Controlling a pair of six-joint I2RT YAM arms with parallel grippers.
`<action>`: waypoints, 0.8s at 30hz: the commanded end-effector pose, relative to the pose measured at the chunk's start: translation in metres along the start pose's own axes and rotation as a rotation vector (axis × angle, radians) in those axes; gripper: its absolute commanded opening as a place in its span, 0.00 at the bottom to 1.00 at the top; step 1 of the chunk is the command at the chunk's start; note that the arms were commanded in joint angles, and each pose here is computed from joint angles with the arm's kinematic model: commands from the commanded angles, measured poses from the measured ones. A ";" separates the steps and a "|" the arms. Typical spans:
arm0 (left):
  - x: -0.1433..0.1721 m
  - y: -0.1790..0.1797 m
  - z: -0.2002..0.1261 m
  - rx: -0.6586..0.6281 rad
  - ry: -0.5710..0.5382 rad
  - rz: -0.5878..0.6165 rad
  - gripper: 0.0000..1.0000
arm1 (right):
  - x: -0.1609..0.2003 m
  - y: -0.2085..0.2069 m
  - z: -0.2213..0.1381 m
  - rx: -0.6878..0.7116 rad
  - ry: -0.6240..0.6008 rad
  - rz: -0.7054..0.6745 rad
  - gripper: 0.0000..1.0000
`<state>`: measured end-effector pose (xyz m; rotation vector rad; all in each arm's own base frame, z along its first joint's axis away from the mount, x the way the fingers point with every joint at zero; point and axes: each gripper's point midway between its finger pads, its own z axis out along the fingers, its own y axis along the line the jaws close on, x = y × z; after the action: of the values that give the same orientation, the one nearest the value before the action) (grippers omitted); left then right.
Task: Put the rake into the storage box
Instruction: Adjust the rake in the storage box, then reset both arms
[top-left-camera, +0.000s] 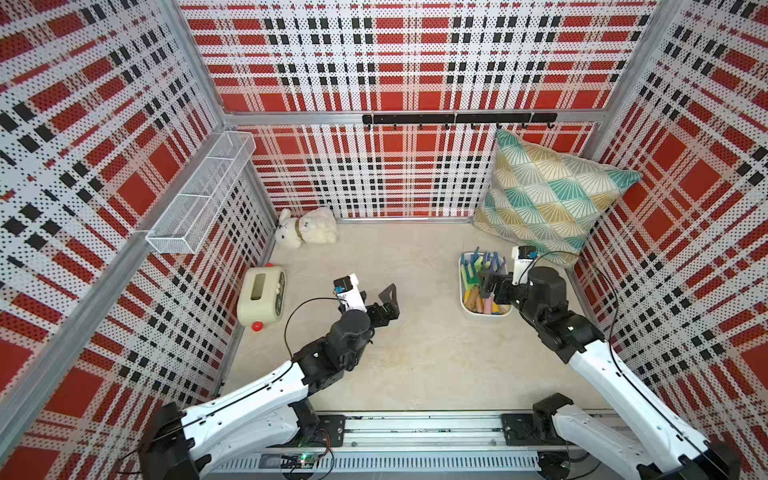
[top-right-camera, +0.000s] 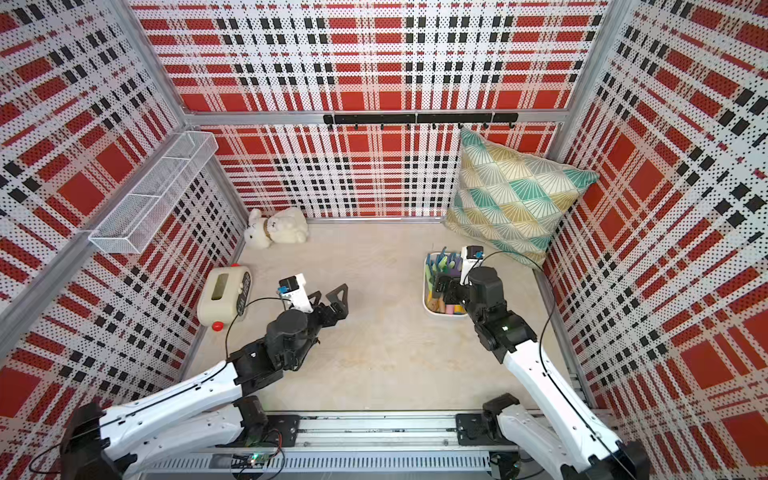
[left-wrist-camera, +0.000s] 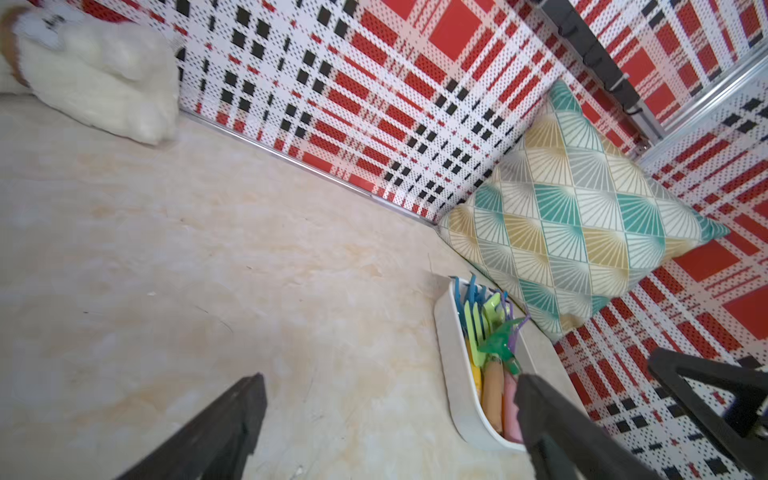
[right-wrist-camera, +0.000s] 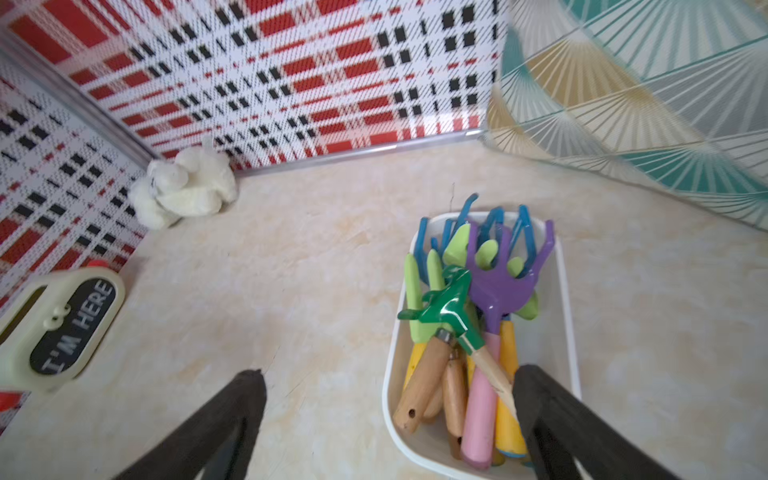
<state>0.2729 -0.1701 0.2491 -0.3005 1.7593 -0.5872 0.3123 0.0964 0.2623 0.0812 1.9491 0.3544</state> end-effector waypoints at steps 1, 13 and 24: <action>-0.025 0.043 -0.003 -0.120 -0.085 0.075 0.99 | -0.021 -0.031 -0.015 0.161 -0.151 0.062 1.00; -0.058 0.141 -0.010 -0.221 -0.273 0.186 0.99 | -0.006 -0.069 0.007 0.362 -0.234 -0.148 1.00; -0.059 0.212 -0.004 -0.409 -0.271 0.319 0.99 | 0.006 -0.143 -0.004 0.437 -0.417 -0.097 1.00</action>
<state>0.3042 0.0408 0.1731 -0.4417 1.6709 0.0462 0.3185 -0.0397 0.1924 0.3183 1.7107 -0.2013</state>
